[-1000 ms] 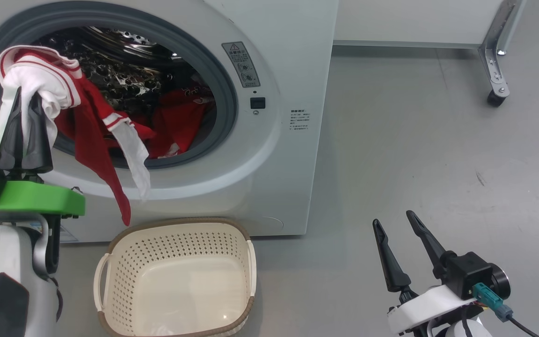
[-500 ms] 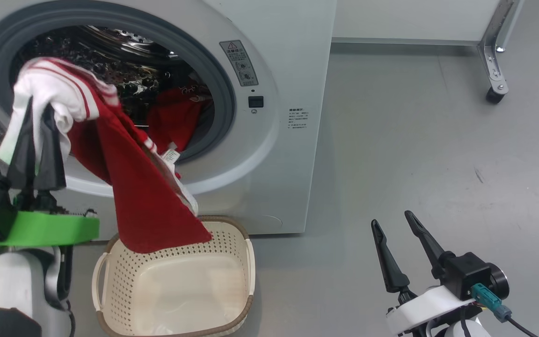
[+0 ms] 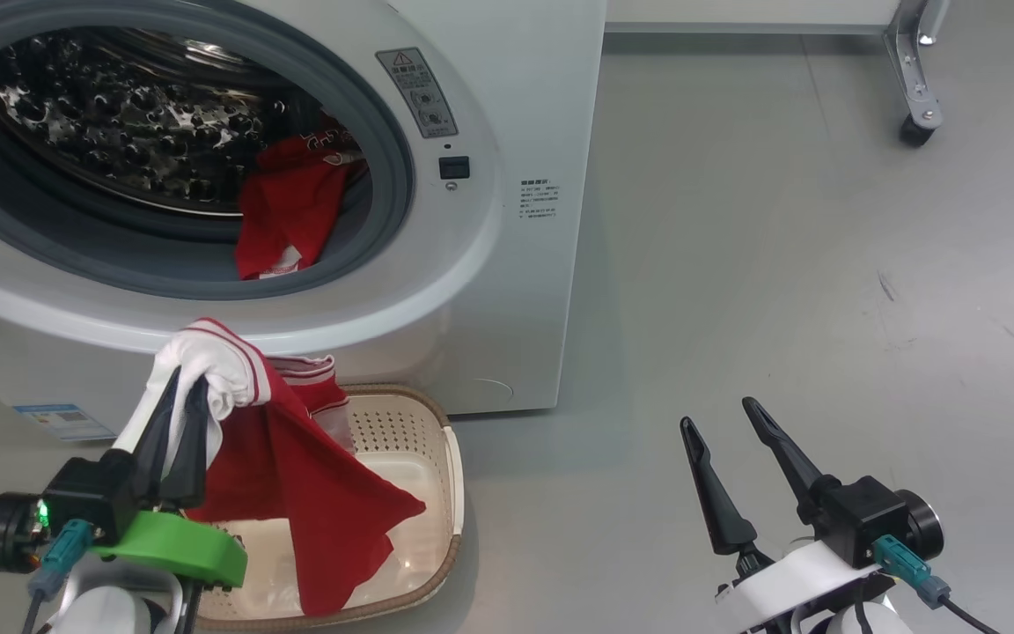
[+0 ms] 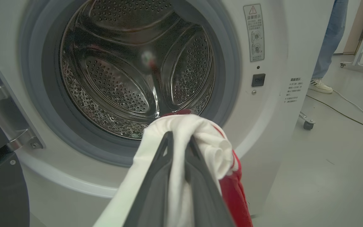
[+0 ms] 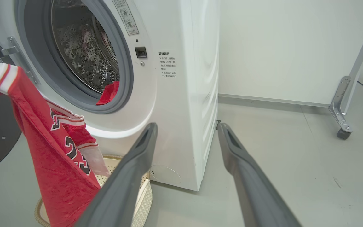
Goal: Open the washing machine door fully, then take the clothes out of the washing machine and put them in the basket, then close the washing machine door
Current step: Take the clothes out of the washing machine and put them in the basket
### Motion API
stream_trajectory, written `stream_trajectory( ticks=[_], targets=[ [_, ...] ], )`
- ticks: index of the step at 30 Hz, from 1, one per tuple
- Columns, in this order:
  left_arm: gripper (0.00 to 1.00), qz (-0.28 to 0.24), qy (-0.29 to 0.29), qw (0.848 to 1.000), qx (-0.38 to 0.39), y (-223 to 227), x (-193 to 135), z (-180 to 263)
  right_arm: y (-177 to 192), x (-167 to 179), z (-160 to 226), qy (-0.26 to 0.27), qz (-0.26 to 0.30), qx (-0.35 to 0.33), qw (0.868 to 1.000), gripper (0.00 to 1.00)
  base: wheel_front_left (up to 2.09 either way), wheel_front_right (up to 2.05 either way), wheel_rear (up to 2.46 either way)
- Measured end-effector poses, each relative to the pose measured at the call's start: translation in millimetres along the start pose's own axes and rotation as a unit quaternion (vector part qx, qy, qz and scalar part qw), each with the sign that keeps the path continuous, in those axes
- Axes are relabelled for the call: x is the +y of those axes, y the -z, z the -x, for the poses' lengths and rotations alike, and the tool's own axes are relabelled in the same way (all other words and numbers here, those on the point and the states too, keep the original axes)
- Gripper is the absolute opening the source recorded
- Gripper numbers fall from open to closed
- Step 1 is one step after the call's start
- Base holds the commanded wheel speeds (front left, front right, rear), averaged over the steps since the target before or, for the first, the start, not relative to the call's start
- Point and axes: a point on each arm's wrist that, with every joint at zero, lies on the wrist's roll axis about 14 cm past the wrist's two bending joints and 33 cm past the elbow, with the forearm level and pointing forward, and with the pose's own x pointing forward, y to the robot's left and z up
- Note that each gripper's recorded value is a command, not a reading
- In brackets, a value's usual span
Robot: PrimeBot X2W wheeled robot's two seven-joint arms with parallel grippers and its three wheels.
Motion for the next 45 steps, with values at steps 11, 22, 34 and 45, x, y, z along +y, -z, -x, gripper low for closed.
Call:
stream_trajectory(
  ticks=[11,22,34,45],
  targets=[
    [0.0,0.005,0.022,0.993,0.118,80,-10,1,9,-13,-13,0.013,0.003,0.013,1.0,1.0,0.0,0.0,0.0],
    [0.0,0.0,0.038,0.979,0.203,137,-15,-12,20,-27,-27,0.024,0.011,0.026,0.999,1.0,0.0,0.0,0.0],
    [0.0,0.002,0.015,0.942,0.336,212,1,14,39,-34,-39,0.025,0.013,0.048,0.998,1.0,0.0,0.0,0.0],
    [1.0,0.024,-0.027,0.928,0.37,233,14,22,45,-35,-47,0.021,0.01,0.054,0.998,1.0,0.0,0.0,0.0]
  ],
)
